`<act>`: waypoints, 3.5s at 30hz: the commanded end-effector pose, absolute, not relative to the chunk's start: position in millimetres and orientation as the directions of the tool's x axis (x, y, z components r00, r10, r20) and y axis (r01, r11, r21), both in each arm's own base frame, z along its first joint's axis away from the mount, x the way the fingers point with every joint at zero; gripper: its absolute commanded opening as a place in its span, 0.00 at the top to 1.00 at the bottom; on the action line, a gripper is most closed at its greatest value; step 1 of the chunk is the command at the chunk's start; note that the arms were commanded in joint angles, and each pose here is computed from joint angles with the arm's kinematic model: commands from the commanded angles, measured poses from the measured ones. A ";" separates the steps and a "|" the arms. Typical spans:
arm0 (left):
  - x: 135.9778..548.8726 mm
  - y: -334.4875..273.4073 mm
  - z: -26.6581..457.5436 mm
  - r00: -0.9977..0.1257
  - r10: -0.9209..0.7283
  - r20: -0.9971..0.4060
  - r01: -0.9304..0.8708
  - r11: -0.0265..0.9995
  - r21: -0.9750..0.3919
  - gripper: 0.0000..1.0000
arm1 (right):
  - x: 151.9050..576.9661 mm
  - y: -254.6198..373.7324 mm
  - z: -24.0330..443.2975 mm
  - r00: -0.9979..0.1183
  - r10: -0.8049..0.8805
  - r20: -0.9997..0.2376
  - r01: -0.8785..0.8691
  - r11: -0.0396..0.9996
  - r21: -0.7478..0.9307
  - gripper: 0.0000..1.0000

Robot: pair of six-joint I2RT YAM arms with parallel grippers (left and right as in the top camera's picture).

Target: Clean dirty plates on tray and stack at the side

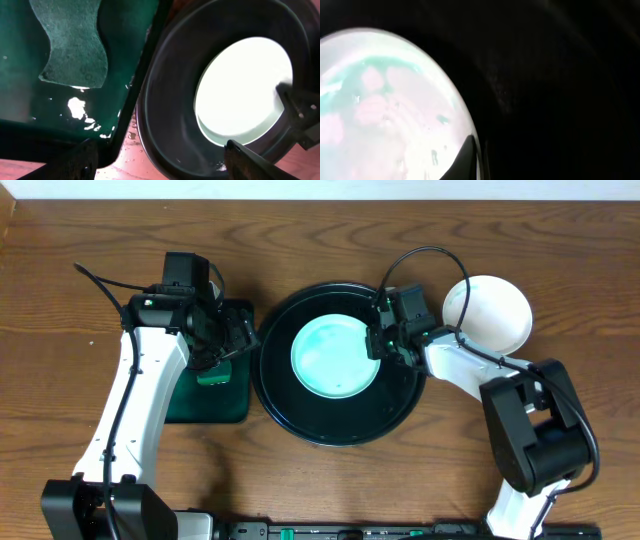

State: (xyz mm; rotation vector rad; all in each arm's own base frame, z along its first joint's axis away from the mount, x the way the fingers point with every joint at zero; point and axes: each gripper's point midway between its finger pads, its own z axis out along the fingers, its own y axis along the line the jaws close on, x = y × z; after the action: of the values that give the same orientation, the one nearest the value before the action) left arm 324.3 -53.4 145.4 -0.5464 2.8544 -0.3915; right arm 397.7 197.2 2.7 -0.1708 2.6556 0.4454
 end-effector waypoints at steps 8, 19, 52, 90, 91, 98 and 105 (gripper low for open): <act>330.6 -55.0 145.9 -0.904 -0.391 -0.173 -0.328 0.893 -0.308 0.23 | 328.4 94.6 5.4 -0.907 0.308 -0.288 0.344 0.936 -0.081 0.99; 327.9 -23.4 120.1 -0.898 -0.395 -0.194 -0.378 0.918 -0.122 0.93 | 306.9 133.5 9.3 -0.945 0.179 -0.273 0.212 0.973 -0.096 0.99; 362.0 22.4 -6.3 -0.882 -0.468 -0.051 -0.467 0.884 -0.028 0.93 | 304.8 134.1 7.9 -0.967 0.088 -0.240 0.116 0.988 -0.103 0.99; 349.8 -250.1 5.5 -0.987 -0.057 -0.148 -0.002 0.937 -0.348 0.93 | 317.4 146.9 10.0 -0.961 -0.002 -0.276 0.017 0.998 -0.067 0.99; 343.4 -252.2 -6.8 -0.993 -0.060 -0.100 -0.021 0.934 -0.356 0.93 | 317.1 146.7 9.9 -0.961 -0.003 -0.275 0.017 0.998 -0.068 0.99; 297.2 -298.9 -2.1 -0.995 0.060 0.081 0.007 0.841 -0.541 0.93 | 318.3 147.0 10.1 -0.960 -0.002 -0.279 0.017 0.998 -0.066 0.99; 265.4 -333.1 4.1 -0.982 0.157 0.102 0.068 0.806 -0.588 0.93 | 318.1 146.9 10.1 -0.960 -0.001 -0.279 0.018 0.998 -0.066 0.99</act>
State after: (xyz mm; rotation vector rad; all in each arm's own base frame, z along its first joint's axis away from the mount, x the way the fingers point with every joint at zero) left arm 300.1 -313.2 13.1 0.1471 3.0303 -0.8935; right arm 326.2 139.3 12.8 0.0872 2.8339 -0.1223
